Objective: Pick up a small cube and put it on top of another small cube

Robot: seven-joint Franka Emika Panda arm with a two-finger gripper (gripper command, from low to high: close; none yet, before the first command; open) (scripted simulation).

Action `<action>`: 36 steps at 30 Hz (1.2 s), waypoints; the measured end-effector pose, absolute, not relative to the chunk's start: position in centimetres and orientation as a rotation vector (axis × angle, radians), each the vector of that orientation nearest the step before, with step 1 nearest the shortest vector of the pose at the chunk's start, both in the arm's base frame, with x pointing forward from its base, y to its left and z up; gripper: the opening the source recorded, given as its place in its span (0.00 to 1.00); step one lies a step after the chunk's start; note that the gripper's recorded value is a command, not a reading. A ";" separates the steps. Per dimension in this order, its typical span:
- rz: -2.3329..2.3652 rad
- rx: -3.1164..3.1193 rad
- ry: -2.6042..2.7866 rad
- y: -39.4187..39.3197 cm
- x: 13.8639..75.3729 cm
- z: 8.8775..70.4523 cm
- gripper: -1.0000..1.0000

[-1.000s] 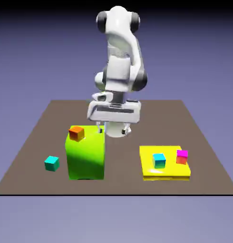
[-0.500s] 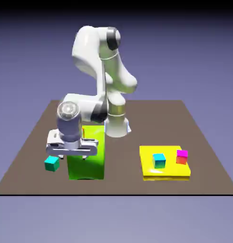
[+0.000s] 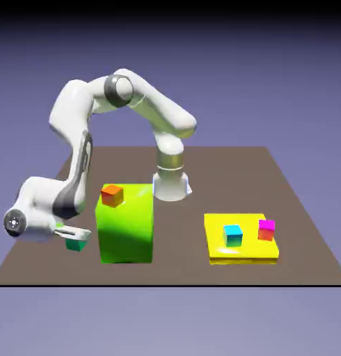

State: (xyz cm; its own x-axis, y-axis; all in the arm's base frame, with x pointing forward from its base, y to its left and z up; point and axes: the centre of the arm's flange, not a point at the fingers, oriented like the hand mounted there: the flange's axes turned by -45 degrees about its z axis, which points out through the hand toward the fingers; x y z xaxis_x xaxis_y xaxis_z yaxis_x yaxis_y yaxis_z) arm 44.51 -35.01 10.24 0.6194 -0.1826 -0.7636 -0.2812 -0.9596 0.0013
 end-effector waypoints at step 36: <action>1.215 -2.619 0.606 16.8 48.6 20.2 1.00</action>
State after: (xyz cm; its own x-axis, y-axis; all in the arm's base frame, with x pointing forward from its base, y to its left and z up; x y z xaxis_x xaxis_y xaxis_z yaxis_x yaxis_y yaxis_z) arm 48.61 16.76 20.19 0.5801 -0.2831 -0.7638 -0.4400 -0.8980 -0.0014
